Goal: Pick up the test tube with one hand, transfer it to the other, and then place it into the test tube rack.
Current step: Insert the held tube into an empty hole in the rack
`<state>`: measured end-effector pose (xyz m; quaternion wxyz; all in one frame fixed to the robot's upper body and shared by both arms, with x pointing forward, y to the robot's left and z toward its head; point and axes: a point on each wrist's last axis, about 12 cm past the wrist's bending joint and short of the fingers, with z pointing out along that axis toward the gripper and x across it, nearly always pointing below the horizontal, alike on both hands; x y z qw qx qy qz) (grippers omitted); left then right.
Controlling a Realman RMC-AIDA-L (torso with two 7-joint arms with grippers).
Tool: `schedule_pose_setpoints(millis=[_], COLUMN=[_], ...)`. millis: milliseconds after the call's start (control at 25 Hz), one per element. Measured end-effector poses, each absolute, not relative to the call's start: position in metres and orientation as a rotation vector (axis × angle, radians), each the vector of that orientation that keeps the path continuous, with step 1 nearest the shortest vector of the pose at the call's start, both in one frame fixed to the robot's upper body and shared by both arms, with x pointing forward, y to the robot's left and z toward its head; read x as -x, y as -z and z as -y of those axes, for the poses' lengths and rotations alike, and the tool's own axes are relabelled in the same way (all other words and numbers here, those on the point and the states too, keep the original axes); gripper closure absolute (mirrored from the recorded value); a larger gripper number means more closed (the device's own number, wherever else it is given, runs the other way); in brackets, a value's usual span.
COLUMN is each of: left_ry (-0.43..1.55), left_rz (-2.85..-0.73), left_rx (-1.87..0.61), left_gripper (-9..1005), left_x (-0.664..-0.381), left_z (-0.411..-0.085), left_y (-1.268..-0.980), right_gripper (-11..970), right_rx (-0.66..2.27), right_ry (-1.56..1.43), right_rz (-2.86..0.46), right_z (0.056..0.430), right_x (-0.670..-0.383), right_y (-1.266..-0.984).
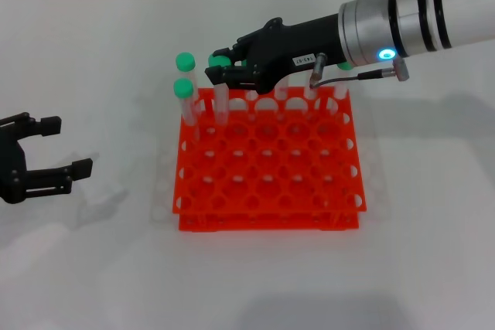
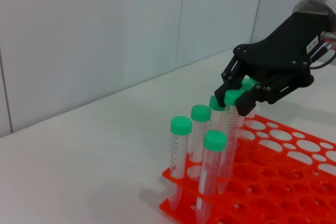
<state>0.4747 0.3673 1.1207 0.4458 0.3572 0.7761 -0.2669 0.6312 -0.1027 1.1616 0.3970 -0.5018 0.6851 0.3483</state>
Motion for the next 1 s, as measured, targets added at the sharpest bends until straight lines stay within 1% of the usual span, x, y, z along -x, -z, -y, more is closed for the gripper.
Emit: schedule_pose_setpoints(millis=[760, 1000], left_ry=[0.666, 0.666], left_rz=[-1.924, -1.924], left_rx=[-0.879, -0.879], left_gripper=[103, 103], left_x=[-0.4750, -0.4751], left_z=[-0.3670, -0.3669], left_y=[-1.1195, -1.1196], right_gripper=[704, 592], right_rx=[1.310, 1.311], right_ry=[-0.849, -0.847], right_rz=[-1.739, -1.736], right_z=[0.1016, 0.1020], right_x=[-0.6301, -0.6299], right_y=[-1.1588, -1.1588])
